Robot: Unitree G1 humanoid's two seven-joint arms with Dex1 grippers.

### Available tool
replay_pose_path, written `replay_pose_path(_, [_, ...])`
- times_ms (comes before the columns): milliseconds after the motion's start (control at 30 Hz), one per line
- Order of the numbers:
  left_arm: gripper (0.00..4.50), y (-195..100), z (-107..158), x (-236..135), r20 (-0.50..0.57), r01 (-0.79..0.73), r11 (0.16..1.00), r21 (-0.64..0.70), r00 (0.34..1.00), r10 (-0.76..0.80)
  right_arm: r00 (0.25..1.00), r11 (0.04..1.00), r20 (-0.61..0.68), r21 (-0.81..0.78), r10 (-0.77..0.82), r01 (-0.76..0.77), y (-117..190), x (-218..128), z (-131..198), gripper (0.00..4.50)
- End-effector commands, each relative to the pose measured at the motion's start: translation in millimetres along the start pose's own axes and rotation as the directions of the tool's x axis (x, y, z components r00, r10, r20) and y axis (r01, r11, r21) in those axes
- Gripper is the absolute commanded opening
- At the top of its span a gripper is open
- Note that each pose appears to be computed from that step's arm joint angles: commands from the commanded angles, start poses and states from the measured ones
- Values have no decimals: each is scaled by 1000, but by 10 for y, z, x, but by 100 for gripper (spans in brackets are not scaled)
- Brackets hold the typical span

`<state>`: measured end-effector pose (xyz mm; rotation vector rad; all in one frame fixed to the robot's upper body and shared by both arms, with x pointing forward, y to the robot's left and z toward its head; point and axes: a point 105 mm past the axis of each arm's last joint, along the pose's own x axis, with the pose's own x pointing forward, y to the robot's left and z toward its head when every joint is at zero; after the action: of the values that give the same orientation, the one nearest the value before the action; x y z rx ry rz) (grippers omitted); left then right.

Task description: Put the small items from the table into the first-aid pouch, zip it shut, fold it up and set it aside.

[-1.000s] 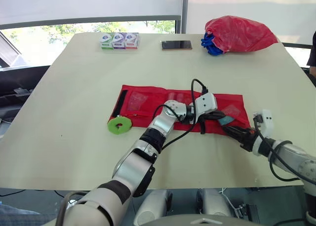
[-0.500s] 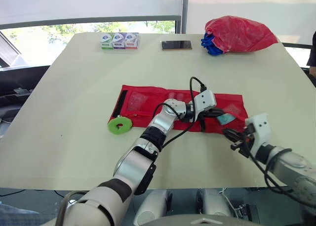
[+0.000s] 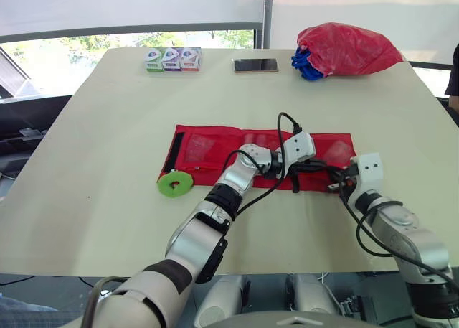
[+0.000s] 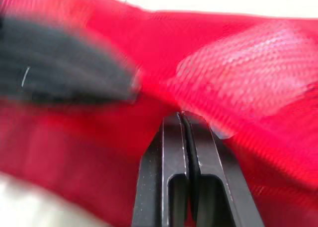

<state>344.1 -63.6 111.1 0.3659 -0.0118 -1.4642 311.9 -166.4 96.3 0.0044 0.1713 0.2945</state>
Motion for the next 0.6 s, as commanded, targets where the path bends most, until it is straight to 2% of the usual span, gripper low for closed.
replay_pose_path(33, [0, -51, 126, 56, 47, 18, 999, 34, 999, -20, 997, 998, 71, -41, -42, 45, -95, -54, 134, 8])
replay_pose_path(200, [0, -72, 115, 72, 47, 16, 999, 36, 999, -18, 999, 999, 35, -32, 40, -39, 27, -213, 60, 8])
replay_pose_path(367, [0, -66, 140, 79, 46, 18, 998, 57, 999, -21, 985, 983, 28, -74, 171, -168, 123, -560, 117, 8])
replay_pose_path(467, [0, -54, 164, 89, 55, 11, 998, 56, 998, -14, 985, 984, 44, -70, 167, -164, 29, -741, 216, 99])
replay_pose_path(600, [0, -79, 179, 96, 74, 36, 999, 7, 997, -36, 998, 996, 13, -66, 63, -62, -262, -845, 184, 297])
